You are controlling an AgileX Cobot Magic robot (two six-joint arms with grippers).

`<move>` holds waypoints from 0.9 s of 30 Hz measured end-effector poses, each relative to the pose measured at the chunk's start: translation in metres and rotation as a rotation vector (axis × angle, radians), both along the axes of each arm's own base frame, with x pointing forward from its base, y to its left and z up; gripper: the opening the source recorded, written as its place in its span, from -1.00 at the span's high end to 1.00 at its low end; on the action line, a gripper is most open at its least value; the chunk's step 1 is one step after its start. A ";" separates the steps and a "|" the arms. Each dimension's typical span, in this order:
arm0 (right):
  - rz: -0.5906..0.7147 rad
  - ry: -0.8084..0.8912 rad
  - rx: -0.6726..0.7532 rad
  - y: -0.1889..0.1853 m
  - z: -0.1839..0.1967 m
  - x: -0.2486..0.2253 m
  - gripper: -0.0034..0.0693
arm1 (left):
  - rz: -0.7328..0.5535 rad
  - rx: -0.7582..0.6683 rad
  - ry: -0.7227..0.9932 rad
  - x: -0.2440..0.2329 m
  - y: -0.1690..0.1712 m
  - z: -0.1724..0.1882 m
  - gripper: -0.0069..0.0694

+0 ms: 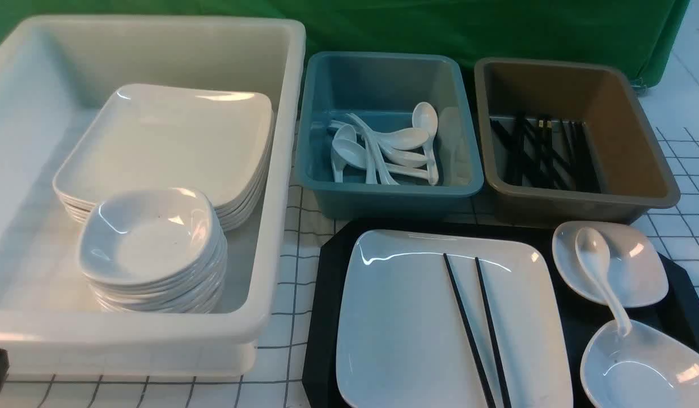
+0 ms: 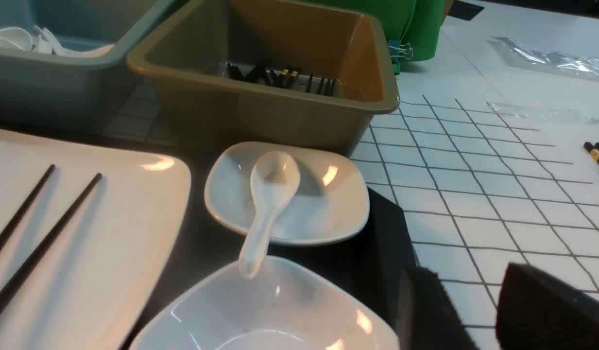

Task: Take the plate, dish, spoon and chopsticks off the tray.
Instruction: Use the right arm to grab a soup spoon from the plate

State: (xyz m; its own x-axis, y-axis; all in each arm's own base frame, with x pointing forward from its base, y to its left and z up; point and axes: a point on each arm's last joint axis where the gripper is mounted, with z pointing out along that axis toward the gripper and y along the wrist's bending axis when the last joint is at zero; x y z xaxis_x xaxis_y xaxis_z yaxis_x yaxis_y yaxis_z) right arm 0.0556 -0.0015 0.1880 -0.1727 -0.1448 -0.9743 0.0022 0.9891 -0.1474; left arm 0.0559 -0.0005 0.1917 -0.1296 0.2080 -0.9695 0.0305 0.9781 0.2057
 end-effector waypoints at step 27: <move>0.000 0.000 0.000 0.000 0.000 0.000 0.25 | 0.024 -0.329 -0.247 0.000 0.002 0.022 0.76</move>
State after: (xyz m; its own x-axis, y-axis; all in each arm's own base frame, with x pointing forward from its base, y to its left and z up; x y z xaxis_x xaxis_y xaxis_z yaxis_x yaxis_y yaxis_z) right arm 0.0556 -0.0015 0.1880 -0.1727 -0.1448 -0.9743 0.0022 0.9891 -0.1474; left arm 0.0561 0.0014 0.2141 0.1146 -0.1182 -0.9864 -0.0043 0.9928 -0.1195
